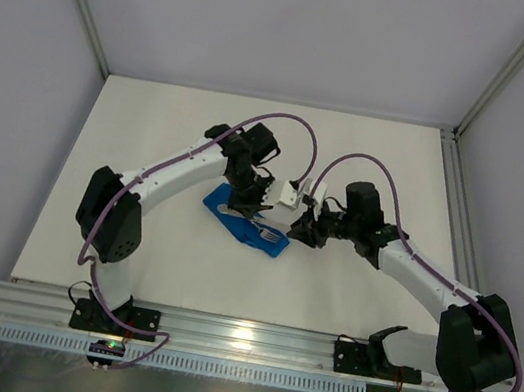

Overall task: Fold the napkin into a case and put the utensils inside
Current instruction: Pass from the left arm to the right, then insert the knife into the folded napkin.

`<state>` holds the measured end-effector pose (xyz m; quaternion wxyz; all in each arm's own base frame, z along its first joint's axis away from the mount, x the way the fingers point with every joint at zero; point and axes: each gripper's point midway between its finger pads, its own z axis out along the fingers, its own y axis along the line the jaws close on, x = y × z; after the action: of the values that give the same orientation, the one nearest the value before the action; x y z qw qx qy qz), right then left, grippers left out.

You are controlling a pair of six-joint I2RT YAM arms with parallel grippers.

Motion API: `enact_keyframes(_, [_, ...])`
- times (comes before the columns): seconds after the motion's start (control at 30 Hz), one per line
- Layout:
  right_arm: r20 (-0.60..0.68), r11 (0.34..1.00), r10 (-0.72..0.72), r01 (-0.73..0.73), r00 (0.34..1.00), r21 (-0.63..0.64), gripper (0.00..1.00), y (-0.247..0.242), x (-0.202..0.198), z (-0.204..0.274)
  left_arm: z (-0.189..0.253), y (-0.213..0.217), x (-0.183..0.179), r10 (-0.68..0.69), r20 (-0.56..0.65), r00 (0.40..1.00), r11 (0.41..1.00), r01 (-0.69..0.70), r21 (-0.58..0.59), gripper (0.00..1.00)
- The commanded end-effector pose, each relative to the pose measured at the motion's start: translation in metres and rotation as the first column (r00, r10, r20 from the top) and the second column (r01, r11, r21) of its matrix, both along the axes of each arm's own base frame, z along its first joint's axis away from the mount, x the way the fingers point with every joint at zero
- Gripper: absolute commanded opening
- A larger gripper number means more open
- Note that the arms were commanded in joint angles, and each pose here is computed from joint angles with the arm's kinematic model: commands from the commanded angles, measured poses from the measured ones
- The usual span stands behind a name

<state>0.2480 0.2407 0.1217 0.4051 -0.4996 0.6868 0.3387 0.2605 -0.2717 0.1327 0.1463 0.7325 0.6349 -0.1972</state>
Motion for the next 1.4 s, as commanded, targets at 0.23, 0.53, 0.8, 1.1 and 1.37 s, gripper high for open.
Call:
enact_keyframes(0.23, [0.013, 0.999, -0.039, 0.040, 0.999, -0.031, 0.04, -0.002, 0.011, 0.002, 0.044, -0.021, 0.000, -0.040, 0.068, 0.997, 0.988, 0.050, -0.143, 0.00])
enact_keyframes(0.53, [-0.022, 0.987, -0.159, 0.158, 0.987, -0.008, 0.04, -0.010, 0.012, 0.005, 0.047, -0.029, 0.015, 0.050, 0.093, 0.994, 0.986, -0.035, -0.165, 0.24])
enact_keyframes(0.8, [-0.050, 0.959, -0.284, 0.284, 0.957, 0.000, 0.04, -0.021, 0.008, -0.005, 0.048, -0.028, 0.024, 0.148, 0.050, 0.988, 0.974, -0.137, -0.179, 0.44])
enact_keyframes(1.1, [-0.035, 0.924, -0.382, 0.383, 0.923, 0.005, 0.04, -0.024, 0.002, -0.006, 0.068, -0.008, 0.053, 0.378, -0.032, 0.925, 0.901, -0.375, -0.217, 0.55])
enact_keyframes(1.37, [0.010, 0.905, -0.423, 0.421, 0.906, 0.064, 0.04, -0.018, -0.006, 0.014, -0.023, 0.083, 0.140, 0.748, 0.113, 0.654, 0.657, -0.754, 0.011, 0.56])
